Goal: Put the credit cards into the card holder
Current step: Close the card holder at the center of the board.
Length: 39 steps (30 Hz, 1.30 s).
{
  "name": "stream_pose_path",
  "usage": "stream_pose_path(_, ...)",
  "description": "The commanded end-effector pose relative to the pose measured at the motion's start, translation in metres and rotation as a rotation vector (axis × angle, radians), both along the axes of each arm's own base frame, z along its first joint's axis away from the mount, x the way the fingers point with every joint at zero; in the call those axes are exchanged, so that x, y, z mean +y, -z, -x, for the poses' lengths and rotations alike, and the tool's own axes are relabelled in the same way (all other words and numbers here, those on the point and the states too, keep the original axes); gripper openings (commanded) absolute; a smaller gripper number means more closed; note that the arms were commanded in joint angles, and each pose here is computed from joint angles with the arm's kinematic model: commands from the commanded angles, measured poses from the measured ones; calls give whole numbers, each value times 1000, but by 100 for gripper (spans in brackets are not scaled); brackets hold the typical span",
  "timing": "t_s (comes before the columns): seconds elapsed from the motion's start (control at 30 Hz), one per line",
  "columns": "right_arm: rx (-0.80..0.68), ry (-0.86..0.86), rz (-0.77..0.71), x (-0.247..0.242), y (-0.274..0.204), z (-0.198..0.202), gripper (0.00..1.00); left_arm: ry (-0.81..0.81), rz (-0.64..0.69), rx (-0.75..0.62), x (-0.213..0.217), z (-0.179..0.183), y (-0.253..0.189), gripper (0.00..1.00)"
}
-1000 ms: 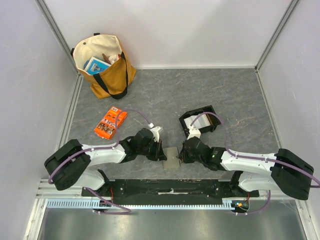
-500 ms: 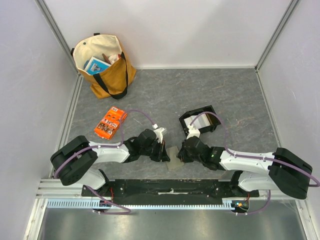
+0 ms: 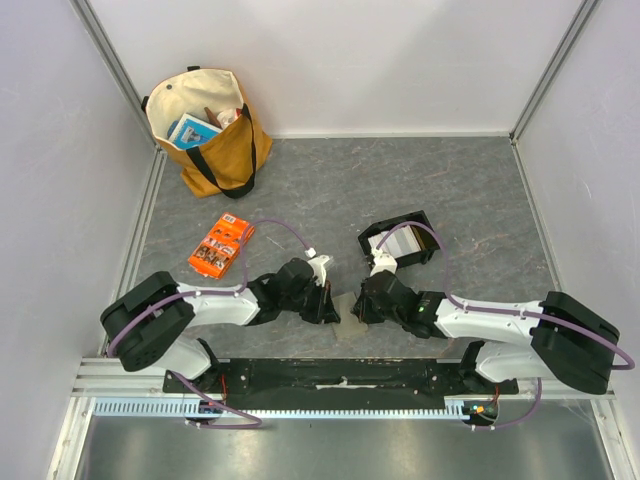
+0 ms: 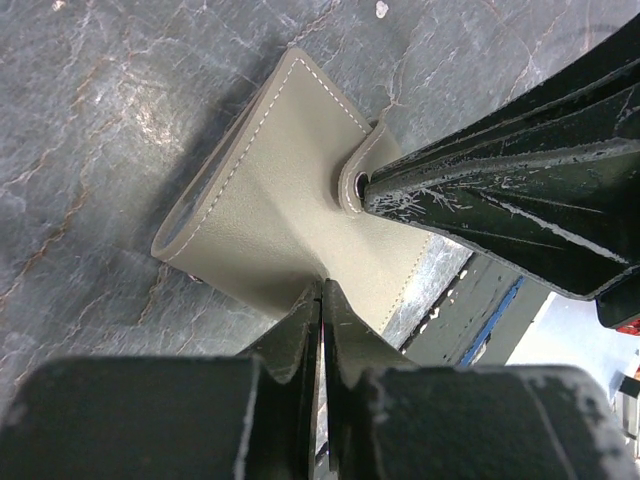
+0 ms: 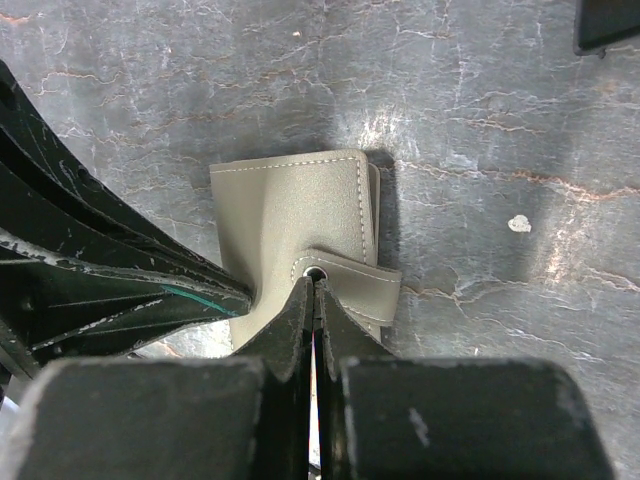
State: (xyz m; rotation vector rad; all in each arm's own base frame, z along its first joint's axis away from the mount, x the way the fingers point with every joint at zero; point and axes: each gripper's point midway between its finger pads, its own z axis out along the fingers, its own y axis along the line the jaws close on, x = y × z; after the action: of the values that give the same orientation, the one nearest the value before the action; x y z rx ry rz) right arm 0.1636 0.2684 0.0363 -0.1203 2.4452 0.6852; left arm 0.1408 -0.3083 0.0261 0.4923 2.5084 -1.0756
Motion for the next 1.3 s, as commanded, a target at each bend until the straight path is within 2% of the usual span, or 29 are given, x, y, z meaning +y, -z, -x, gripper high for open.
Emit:
stream_pose_path(0.0, 0, -7, 12, 1, -3, -1, 1, -33, -75, -43, 10, -5, 6, 11)
stream_pose_path(0.33, 36, -30, 30, -2, 4, 7, 0, -57, -113, -41, 11, -12, 11, 11)
stream_pose_path(0.57, -13, -32, -3, 1, -17, 1, 2, -79, -98, -58, 7, -18, 4, 11)
stream_pose_path(0.7, 3, -32, 11, 1, -11, 2, 1, -92, -80, -70, 3, -23, 0, 10)
stream_pose_path(0.87, 3, -30, 10, 0, -8, 2, 1, -83, -102, -50, 2, -22, 12, 8)
stream_pose_path(1.13, -132, 38, -37, -12, -54, -14, 2, -79, -156, -25, 14, -14, 30, 5)
stream_pose_path(1.27, -168, 128, 0, -35, -62, -23, 2, -70, -165, -26, 17, -13, 31, 5)
